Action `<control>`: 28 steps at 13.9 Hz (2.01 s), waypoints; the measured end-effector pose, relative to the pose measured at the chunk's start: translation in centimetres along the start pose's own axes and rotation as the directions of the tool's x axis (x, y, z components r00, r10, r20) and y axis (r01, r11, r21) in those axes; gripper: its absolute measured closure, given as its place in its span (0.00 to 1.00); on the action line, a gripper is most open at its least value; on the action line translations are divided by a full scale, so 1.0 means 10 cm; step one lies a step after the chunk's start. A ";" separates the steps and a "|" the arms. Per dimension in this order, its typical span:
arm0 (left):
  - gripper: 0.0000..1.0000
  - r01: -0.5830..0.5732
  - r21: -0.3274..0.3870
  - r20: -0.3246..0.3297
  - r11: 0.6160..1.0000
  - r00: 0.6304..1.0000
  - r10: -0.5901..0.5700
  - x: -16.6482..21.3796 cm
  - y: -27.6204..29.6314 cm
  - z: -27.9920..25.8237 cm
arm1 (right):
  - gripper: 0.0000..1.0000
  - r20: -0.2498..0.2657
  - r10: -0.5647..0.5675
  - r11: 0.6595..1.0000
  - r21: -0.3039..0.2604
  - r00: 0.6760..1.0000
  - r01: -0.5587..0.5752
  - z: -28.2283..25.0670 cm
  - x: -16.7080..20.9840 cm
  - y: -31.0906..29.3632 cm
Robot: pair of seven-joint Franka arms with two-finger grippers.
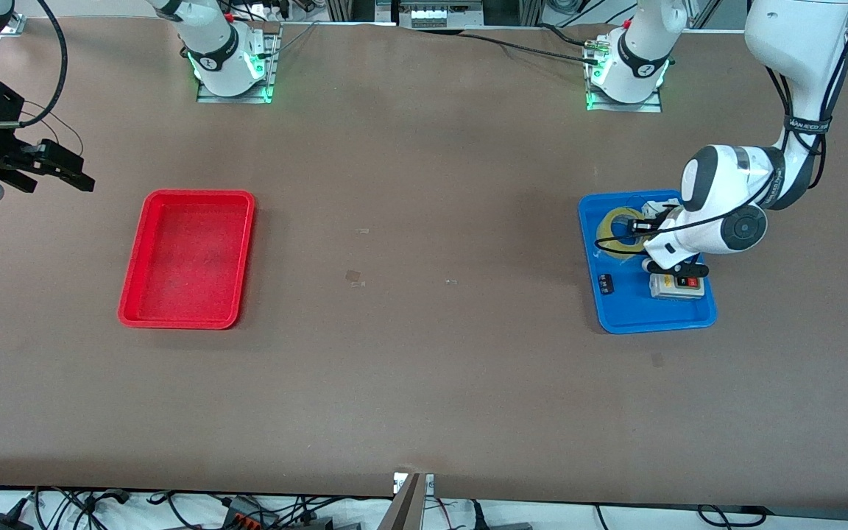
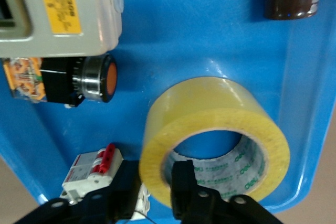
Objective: Place and move tape with both arms
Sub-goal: 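Carry the tape with the left gripper and set it on the table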
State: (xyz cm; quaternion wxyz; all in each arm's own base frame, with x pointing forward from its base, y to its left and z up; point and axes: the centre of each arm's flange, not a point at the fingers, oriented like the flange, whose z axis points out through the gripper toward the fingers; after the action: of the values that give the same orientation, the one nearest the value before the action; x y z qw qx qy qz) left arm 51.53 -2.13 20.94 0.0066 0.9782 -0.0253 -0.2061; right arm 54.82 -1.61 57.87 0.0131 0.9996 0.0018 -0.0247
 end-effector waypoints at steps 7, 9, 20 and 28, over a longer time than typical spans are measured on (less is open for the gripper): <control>0.80 0.106 -0.113 0.069 0.988 0.993 -0.099 0.14 0.27 -1.04 | 0.00 0.000 0.000 1.000 0.000 1.000 0.000 0.00 0.00 0.00; 0.80 0.216 -0.216 0.104 0.952 0.975 -0.197 0.18 0.81 -1.25 | 0.00 0.000 0.000 1.000 0.000 1.000 0.000 0.00 0.00 0.00; 0.84 0.572 -0.323 0.102 0.754 0.813 -0.573 0.31 4.80 -0.12 | 0.00 0.004 -0.017 1.000 0.000 1.000 0.017 0.01 0.01 -0.09; 0.00 0.599 -0.298 0.053 0.743 0.788 -0.614 0.49 4.12 -1.03 | 0.00 0.036 -0.066 0.998 0.000 0.997 0.066 0.16 0.06 -0.33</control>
State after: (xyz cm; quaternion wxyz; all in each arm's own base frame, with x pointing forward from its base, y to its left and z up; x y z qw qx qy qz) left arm 58.24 -43.46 29.31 0.0875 0.9251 0.3255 -0.1746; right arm 55.29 1.65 56.17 0.0127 0.9984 0.0347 -0.0433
